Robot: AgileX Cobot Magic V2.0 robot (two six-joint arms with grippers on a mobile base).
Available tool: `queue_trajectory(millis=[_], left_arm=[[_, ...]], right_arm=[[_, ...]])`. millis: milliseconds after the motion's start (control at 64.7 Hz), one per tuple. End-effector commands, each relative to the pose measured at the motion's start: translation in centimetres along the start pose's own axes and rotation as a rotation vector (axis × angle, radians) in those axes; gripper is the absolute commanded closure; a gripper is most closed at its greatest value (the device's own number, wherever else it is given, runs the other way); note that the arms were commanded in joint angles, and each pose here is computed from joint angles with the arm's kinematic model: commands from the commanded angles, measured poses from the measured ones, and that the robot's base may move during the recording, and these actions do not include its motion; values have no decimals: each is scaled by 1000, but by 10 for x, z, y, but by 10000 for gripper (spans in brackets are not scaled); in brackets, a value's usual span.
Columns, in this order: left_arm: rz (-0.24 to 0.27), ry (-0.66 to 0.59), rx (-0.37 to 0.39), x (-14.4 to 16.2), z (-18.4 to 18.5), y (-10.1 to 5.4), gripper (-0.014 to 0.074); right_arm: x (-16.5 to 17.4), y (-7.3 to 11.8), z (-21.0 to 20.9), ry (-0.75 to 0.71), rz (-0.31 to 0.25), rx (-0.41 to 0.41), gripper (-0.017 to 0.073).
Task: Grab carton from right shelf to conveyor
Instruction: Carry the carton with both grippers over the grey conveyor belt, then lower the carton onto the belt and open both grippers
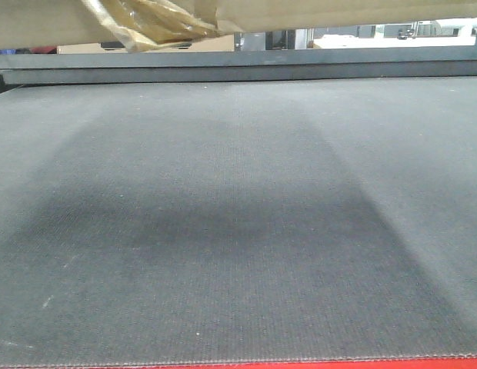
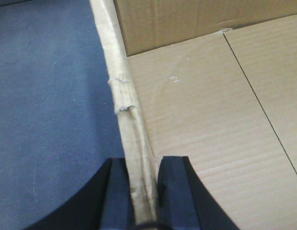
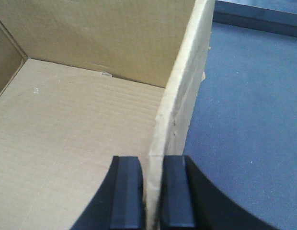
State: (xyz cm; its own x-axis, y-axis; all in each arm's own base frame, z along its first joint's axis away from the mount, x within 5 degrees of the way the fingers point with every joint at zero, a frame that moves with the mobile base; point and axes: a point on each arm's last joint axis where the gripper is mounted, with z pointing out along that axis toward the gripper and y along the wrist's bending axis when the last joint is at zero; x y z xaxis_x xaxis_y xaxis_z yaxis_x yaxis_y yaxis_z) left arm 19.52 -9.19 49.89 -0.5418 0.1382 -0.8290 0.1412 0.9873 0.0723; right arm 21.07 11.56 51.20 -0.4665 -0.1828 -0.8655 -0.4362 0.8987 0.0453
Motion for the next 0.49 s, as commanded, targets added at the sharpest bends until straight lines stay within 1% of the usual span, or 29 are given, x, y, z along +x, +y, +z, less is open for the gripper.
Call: queue_trajectory(millis=[0, 93, 139, 201, 263, 324, 417, 479], left_arm=[[16, -46, 0, -3, -6, 2, 610], [16, -70, 6, -5, -6, 2, 610], [-23, -75, -5, -7, -3, 4, 610], [-49, -68, -30, -8, 4, 7, 610], [-65, -43, -64, -9, 17, 12, 610], [-80, -21, -76, -9, 27, 14, 610], [-98, 37, -75, -6, 54, 13, 610], [-95, 59, -71, -1, 71, 11, 610]], right_arm=[[-7, 4, -7, -82, -3, -36, 629], [-7, 5, -8, -76, -2, -42, 629], [-6, 4, -8, -64, -2, -41, 628], [-3, 5, -1, -21, 14, -38, 628], [0, 5, 15, 34, 17, -34, 628], [2, 5, 35, 86, 16, -29, 628], [6, 6, 62, 145, 15, -25, 628], [10, 6, 85, 192, 15, -19, 628]])
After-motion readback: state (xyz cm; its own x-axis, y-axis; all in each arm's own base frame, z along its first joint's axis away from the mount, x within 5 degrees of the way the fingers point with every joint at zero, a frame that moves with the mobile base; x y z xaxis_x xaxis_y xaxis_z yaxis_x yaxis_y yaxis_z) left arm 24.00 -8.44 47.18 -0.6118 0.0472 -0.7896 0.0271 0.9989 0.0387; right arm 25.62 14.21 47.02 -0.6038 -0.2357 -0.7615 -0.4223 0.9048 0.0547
